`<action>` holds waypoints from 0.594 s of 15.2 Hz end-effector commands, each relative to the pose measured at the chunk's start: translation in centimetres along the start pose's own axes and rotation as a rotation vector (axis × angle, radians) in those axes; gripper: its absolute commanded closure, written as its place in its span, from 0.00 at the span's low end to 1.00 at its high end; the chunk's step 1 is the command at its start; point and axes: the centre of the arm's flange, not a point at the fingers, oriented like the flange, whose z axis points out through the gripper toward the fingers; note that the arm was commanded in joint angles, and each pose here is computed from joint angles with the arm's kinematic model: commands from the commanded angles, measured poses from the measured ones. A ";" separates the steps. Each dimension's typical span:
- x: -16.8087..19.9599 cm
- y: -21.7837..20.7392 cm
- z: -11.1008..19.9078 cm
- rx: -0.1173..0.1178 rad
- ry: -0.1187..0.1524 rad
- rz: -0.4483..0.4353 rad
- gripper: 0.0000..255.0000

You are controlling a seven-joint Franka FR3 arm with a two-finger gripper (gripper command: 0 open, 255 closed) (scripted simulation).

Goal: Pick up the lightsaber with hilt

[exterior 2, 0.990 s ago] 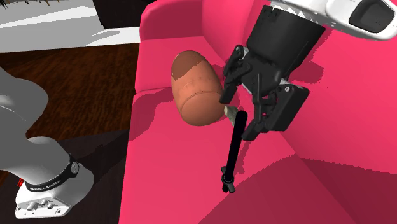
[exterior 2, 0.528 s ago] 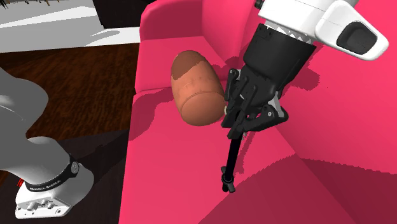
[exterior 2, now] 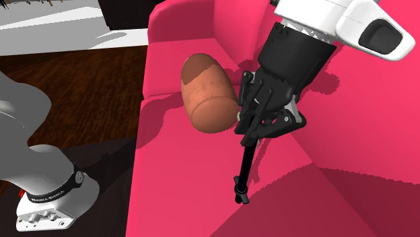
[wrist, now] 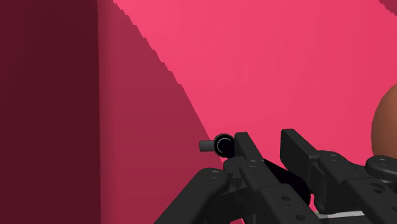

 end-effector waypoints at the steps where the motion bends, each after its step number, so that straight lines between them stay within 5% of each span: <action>1: -0.2 0.0 -0.7 0.000 0.000 0.000 1.00; 9: -1.6 0.0 -4.7 0.000 0.000 0.000 1.00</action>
